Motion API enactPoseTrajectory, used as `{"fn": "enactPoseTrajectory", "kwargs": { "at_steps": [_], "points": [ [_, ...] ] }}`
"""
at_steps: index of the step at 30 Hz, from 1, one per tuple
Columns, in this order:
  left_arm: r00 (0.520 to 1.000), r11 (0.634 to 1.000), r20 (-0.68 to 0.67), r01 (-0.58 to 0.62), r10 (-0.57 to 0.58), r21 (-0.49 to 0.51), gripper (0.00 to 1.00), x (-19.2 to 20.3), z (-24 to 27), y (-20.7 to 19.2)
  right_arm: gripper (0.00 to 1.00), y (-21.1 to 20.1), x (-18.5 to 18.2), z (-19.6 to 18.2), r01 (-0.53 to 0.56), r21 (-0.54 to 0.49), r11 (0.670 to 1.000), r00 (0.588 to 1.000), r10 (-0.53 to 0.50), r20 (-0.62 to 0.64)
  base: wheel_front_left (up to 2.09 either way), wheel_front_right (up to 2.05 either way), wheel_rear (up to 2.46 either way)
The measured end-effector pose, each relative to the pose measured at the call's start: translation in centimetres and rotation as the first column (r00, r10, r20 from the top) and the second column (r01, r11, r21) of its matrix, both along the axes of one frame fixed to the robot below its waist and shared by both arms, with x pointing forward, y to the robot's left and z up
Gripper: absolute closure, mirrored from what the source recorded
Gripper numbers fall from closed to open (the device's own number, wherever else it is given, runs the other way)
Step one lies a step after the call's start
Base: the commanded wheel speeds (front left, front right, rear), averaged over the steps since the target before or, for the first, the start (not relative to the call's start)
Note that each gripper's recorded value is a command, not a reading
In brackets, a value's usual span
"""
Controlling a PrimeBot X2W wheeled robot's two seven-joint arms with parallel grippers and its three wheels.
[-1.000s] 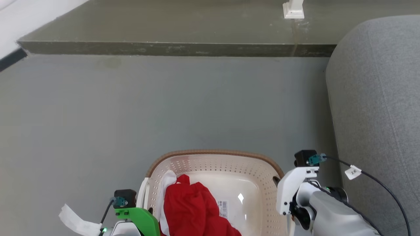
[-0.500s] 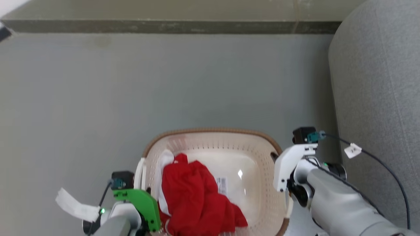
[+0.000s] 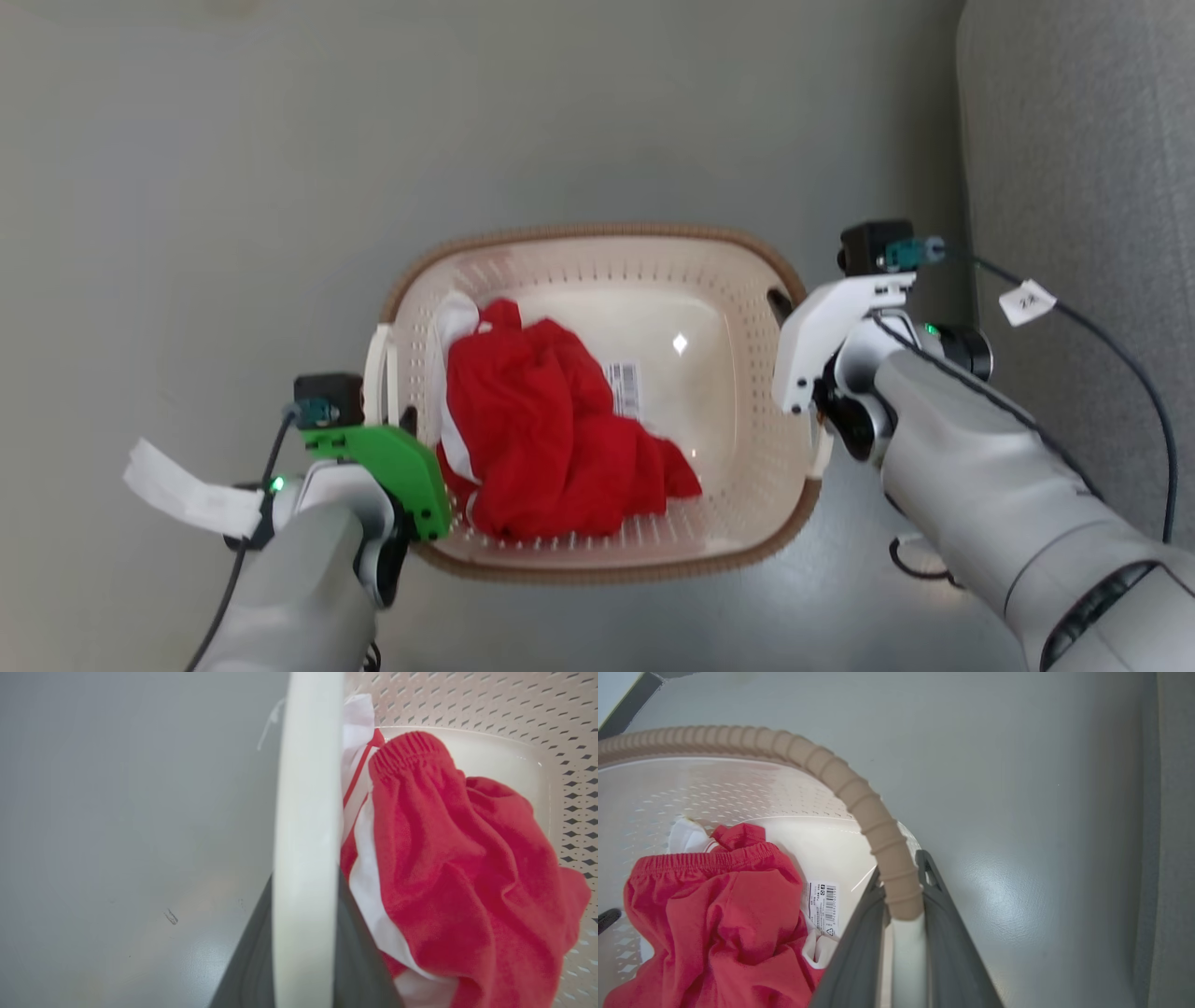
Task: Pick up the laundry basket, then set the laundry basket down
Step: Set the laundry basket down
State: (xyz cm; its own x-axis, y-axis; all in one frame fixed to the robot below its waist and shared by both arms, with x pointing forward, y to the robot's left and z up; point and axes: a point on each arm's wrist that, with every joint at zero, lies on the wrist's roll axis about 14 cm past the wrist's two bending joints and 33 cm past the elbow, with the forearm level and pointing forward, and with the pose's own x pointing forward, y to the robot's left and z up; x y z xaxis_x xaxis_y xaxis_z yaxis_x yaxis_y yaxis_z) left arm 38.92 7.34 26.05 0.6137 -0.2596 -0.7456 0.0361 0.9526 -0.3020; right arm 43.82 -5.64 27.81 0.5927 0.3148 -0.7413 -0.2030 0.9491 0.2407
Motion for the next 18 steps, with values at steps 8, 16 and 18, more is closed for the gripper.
{"fn": "enactPoseTrajectory", "kwargs": {
  "at_steps": [8,16,18],
  "points": [
    [1.0,1.0,-0.004,0.0,0.0,-0.003,1.0,2.7,-2.0,-0.6,1.0,-0.6,2.8,-1.9,0.013,-0.014,1.0,1.0,-0.012,0.007,0.0,0.0,0.0],
    [1.0,1.0,-0.006,0.003,-0.003,-0.006,1.0,5.2,-4.5,-1.3,1.0,-1.2,5.1,-4.5,0.024,-0.025,0.999,1.0,-0.024,0.005,0.0,0.0,0.0],
    [1.0,1.0,-0.009,0.004,-0.004,-0.007,1.0,5.7,-5.3,-1.4,1.0,-1.3,5.6,-5.2,0.027,-0.027,0.999,1.0,-0.027,0.001,0.0,0.0,0.0]
  ]
}}
